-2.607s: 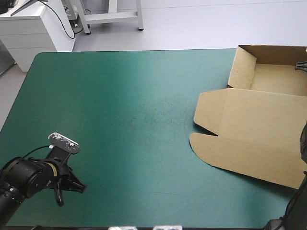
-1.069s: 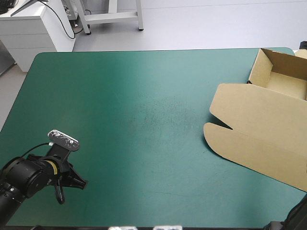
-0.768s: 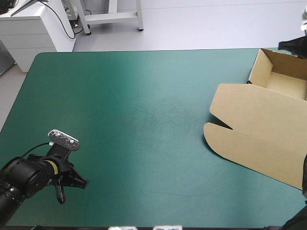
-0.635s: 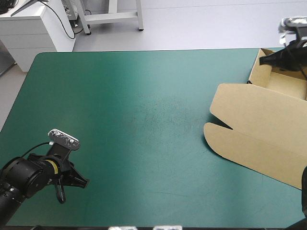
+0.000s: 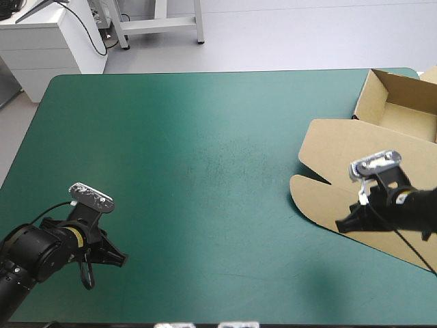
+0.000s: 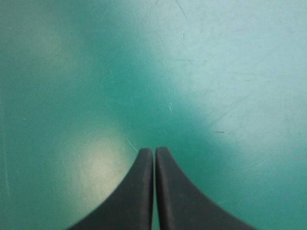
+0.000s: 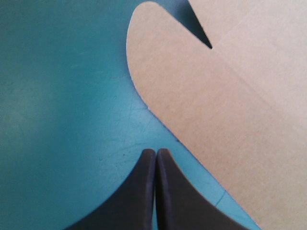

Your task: Fold the box

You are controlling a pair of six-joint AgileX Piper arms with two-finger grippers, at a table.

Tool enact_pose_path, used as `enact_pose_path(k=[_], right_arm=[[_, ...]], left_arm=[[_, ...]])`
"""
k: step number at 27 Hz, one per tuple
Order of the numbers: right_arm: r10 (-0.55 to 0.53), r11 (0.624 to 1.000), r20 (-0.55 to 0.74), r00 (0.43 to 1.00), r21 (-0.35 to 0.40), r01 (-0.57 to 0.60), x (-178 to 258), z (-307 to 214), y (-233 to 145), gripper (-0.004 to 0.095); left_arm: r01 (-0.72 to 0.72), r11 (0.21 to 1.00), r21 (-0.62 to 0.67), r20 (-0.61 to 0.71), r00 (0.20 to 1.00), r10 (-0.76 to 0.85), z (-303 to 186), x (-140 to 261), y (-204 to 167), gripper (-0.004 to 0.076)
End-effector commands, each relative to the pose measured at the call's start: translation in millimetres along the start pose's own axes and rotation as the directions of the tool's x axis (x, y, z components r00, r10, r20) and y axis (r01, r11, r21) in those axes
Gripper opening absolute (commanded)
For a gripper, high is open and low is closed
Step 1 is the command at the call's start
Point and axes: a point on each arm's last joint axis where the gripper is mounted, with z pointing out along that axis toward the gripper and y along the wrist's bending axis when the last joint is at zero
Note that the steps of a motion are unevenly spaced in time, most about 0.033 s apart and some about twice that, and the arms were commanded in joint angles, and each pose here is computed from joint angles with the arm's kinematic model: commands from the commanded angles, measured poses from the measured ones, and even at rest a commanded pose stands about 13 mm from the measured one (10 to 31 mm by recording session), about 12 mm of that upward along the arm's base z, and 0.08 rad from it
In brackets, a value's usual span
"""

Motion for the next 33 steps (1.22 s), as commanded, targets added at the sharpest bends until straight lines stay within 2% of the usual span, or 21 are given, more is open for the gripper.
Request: enact_pose_path(k=[1, 6, 11, 16, 21, 33], right_arm=[[-0.069, 0.997, 0.153, 0.986, 0.052, 0.062, 28.3, -20.7, 15.8, -0.0020], [-0.111, 0.990, 0.316, 0.942, 0.121, 0.076, 80.2, -37.6, 37.2, -0.0019], [-0.131, 0.986, 0.369, 0.920, 0.144, 0.082, 105.7, -36.7, 45.5, -0.0020], [-0.131, 0.986, 0.371, 0.919, 0.145, 0.082, 122.8, -25.6, 48.0, -0.0019], [-0.105, 0.991, 0.342, 0.934, 0.109, 0.072, 131.1, -10.6, 48.3, -0.0019], [-0.094, 0.993, 0.315, 0.944, 0.095, 0.067, 134.5, -5.1, 48.0, -0.0020]], left_arm=[[0.032, 0.998, 0.050, 0.065, 0.997, -0.035, -7.4, -6.9, -3.8, -0.0008], [0.038, 0.997, 0.075, 0.123, 0.991, -0.047, -0.9, 2.4, -7.4, -0.0008], [0.038, 0.996, 0.076, 0.158, 0.986, -0.050, 0.9, 21.1, -8.4, -0.0008], [0.041, 0.996, 0.075, 0.201, 0.978, -0.056, -2.6, 40.7, -8.3, -0.0008], [0.045, 0.996, 0.074, 0.247, 0.967, -0.062, -6.5, 54.2, -7.9, -0.0008], [0.045, 0.996, 0.073, 0.236, 0.970, -0.061, -3.0, 60.7, -8.7, -0.0008]])
